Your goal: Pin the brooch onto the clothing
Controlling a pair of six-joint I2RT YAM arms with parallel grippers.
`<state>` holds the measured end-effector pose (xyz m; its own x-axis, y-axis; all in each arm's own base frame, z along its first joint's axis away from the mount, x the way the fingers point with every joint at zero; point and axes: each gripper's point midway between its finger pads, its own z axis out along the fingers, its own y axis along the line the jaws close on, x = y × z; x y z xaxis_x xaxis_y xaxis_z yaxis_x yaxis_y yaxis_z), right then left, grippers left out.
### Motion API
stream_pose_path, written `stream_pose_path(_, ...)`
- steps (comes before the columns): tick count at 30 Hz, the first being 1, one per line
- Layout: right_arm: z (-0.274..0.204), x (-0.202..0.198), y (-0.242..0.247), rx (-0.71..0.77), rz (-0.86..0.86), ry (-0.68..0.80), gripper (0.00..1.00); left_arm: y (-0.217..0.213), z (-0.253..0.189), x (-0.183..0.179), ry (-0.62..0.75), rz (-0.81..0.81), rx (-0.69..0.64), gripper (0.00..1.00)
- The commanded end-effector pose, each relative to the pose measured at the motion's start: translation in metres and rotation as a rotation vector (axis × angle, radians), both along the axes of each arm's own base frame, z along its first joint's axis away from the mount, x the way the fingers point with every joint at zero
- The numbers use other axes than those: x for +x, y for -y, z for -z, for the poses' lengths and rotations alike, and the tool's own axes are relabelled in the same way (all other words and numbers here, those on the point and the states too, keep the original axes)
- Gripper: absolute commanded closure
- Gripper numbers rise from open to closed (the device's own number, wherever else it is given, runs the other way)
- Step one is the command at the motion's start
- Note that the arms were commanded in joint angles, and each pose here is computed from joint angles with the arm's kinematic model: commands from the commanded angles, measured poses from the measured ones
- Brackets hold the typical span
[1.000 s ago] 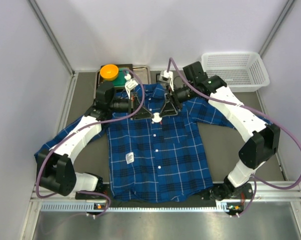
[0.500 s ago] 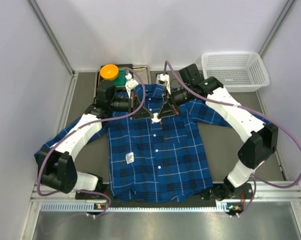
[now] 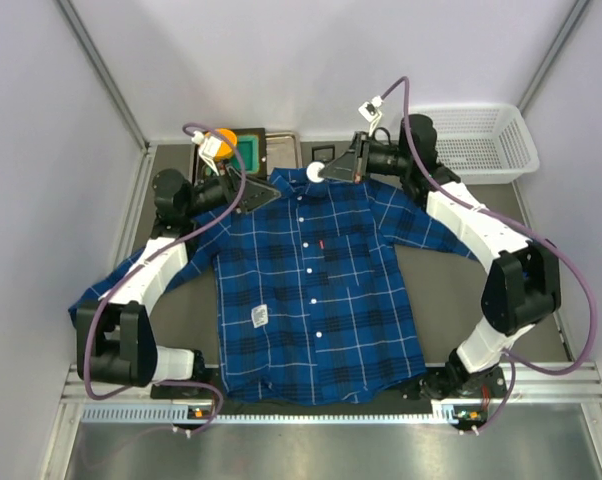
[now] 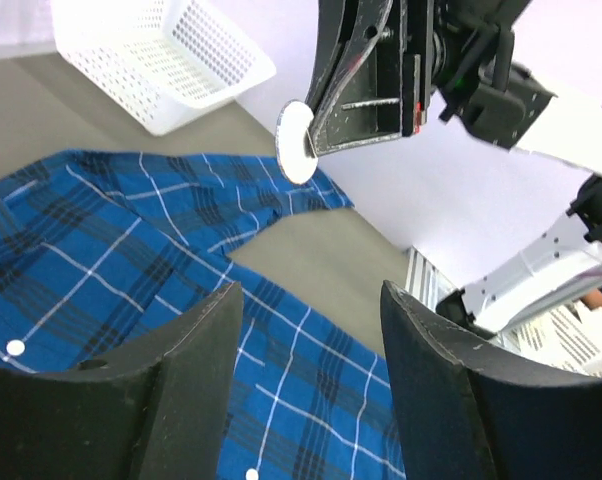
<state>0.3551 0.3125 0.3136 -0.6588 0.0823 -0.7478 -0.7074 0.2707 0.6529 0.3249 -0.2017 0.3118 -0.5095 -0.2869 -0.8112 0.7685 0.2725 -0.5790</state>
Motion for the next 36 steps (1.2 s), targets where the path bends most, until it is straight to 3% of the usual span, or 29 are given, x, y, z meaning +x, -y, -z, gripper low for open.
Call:
stream_pose_path(1,-0.09,-0.008,-0.008,0.287,0.055,0.042,1.0,0.003,-0.049,0.004,0.141,-0.079,-0.129,0.38)
stream_pose_path(16,-0.104,-0.036,-0.013,0.355,0.041,0.011,1.0,0.052,-0.067,-0.002,0.148,-0.047,-0.203,0.44)
stream_pose_path(30,-0.096,-0.048,-0.016,0.348,0.004,0.014,1.0,0.06,-0.082,0.004,0.175,-0.035,-0.234,0.64)
stream_pose_path(36,-0.093,-0.045,-0.017,0.343,0.011,0.009,1.0,0.06,-0.085,0.001,0.184,-0.023,-0.248,0.6)
